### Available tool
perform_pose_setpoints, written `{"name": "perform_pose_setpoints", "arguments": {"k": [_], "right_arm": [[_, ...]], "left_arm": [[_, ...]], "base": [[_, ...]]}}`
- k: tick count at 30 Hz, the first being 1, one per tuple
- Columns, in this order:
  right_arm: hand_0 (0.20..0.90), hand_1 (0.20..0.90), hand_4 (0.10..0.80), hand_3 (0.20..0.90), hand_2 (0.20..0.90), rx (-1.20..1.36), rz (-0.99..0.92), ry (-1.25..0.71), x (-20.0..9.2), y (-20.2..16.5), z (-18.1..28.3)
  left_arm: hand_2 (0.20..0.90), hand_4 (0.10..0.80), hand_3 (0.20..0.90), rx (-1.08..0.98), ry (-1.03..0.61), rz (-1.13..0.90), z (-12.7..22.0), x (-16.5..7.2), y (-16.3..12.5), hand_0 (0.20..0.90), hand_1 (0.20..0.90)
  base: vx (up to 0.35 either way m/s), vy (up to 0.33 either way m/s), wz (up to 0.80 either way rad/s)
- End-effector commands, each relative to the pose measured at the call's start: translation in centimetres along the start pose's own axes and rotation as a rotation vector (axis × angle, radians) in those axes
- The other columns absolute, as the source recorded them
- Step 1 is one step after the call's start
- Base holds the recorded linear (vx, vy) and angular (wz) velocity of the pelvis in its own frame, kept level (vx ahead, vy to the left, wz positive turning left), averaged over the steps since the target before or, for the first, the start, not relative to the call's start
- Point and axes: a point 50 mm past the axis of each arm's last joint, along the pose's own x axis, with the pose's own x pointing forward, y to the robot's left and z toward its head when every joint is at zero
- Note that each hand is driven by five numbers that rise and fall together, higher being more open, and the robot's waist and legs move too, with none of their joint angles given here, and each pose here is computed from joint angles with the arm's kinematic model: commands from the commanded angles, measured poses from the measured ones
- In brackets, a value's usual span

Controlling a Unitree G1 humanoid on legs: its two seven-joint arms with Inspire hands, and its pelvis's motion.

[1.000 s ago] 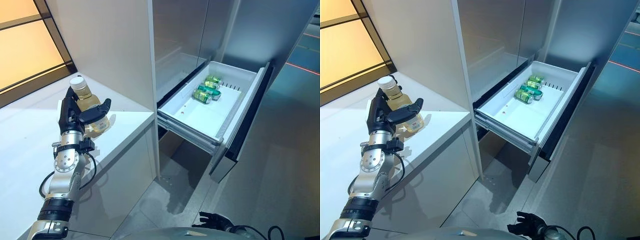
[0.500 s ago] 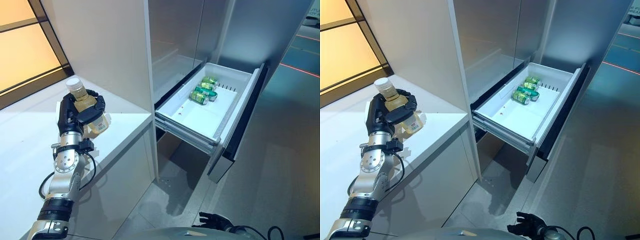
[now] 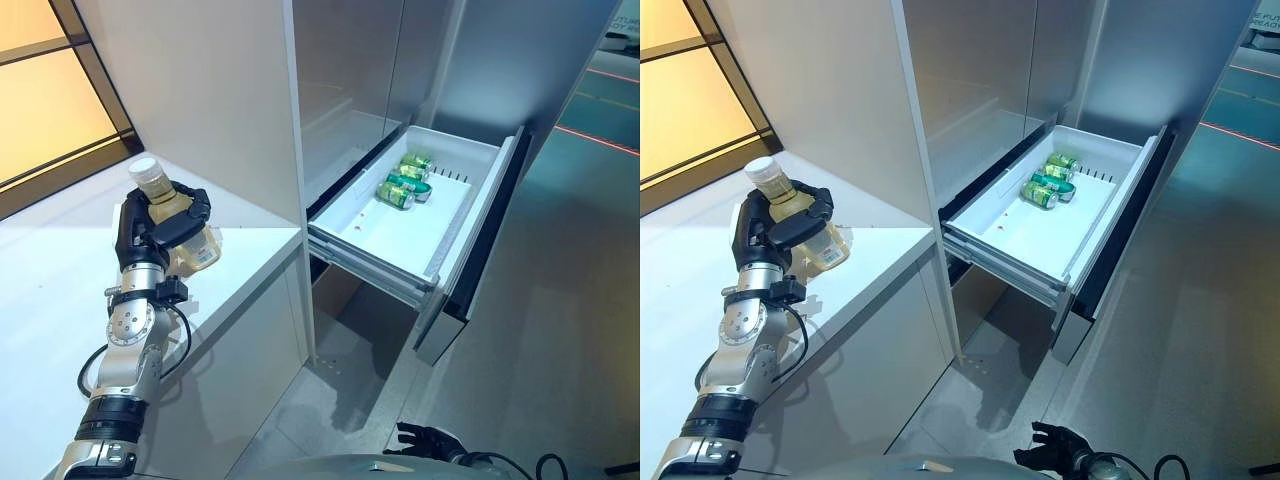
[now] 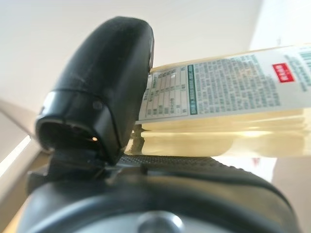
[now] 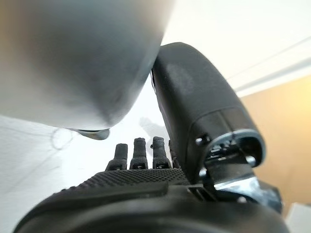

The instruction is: Put drinks into fridge and close the fridge

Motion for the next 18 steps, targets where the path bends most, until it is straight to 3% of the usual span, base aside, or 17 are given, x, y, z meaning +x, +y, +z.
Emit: {"name": "perform_pose_setpoints", "arguments": {"k": [1,6,12,18], "right_arm": [[0.900,0.900,0.800,0.900,0.900,-0.014,0.051,-0.337,0.2,0.7,8.8],[0.900,0.900,0.800,0.900,0.900,-0.124,0.206,-0.745,-4.0,3.1,17.0],[0.900,0.900,0.800,0.900,0.900,-0.291,0.266,-1.070,-10.6,1.9,23.9],[0.900,0.900,0.800,0.900,0.900,-0.419,0.285,-1.337,-16.2,2.9,27.7]], "left_arm": [[0.300,0.100,0.200,-0.326,-0.413,-0.366,7.8,2.5,-6.8,0.300,0.300],[0.300,0.100,0.200,-0.448,-0.471,-0.527,7.8,1.0,-8.5,0.300,0.300],[0.300,0.100,0.200,-0.349,-0.566,-0.650,8.7,-0.3,-9.3,0.300,0.300],[0.300,0.100,0.200,-0.247,-0.628,-0.755,10.0,-1.2,-11.0,0.300,0.300]], "base": [[-0.063,-0.028,-0.01],[-0.091,-0.033,-0.02],[-0.057,-0.016,-0.02],[-0.013,-0.004,0.00]]}}
